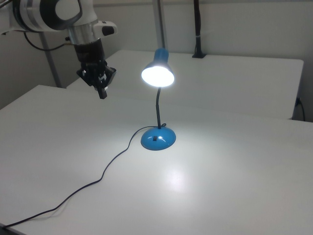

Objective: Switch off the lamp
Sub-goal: 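Move the gripper down toward the switch on the blue lamp base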

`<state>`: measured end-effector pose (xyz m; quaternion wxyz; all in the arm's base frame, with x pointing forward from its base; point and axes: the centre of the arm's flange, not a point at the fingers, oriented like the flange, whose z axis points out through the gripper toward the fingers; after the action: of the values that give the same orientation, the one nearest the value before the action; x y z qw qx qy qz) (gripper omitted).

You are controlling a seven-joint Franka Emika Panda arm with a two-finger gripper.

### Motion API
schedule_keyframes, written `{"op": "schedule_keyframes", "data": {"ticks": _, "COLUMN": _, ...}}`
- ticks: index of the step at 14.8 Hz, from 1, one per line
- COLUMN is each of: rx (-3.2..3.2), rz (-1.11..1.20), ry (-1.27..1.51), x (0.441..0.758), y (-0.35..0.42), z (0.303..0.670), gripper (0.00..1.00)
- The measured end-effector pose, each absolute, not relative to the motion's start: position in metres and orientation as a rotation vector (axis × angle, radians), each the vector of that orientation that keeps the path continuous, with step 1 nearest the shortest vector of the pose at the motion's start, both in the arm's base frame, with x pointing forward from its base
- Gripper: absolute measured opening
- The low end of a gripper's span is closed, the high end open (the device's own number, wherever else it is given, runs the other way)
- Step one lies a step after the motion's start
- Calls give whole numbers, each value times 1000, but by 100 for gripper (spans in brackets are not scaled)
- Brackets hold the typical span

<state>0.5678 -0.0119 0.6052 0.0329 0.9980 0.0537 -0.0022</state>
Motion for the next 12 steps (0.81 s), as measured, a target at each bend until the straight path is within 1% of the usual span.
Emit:
{"op": "schedule_keyframes", "data": {"ticks": 1, "rx": 3071, "rz": -7, "ry": 170, "x": 568, "y": -12, "z": 605, "gripper": 0}}
{"op": "schedule_keyframes", "data": {"ticks": 7, "rx": 3070, "rz": -30, "ry": 212, "x": 570, "y": -14, "z": 598, "gripper": 0}}
{"op": "schedule_keyframes", "data": {"ticks": 9, "rx": 3072, "rz": -49, "ry": 225, "x": 573, "y": -24, "z": 588, "gripper": 0}}
{"op": "schedule_keyframes", "data": {"ticks": 12, "rx": 3073, "rz": -4, "ry": 201, "x": 584, "y": -52, "z": 558, "gripper": 0}}
